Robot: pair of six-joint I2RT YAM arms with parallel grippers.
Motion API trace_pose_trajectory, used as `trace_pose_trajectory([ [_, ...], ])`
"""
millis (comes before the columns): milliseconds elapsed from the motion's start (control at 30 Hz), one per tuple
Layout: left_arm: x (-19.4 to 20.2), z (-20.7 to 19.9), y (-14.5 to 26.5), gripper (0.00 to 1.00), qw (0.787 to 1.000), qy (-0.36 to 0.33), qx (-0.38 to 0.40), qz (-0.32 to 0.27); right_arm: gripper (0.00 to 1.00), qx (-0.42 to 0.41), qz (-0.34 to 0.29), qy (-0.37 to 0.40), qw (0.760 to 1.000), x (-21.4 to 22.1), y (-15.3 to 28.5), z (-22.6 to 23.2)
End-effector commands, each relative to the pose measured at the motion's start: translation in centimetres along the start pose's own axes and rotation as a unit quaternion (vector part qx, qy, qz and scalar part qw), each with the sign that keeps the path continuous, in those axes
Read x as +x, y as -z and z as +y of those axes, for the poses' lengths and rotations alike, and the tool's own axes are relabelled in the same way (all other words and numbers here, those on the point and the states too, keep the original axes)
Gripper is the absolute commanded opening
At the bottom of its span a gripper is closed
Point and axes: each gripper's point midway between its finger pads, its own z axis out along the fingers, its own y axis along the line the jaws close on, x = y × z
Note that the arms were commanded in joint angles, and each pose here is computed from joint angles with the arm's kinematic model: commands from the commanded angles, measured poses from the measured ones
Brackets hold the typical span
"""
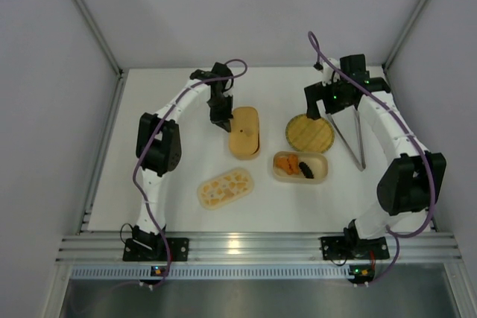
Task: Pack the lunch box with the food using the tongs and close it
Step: Close the box lid on the packing box.
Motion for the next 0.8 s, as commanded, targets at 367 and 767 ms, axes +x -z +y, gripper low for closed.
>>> trace_pose_trajectory([
  [367,-1.57,-1.72,1.01,0.0,0.999,0.001,0.023,-0.025,0.99,-0.004,-0.034,0.016,0.999,-2.86,-0.11,0.26],
  [767,-1.11,-1.61,0.22,0.0,1.0,0.006,0.024,-0.011,0.99,-0.004,-0.032,0.02,0.999,-2.72,-0.05,0.24],
])
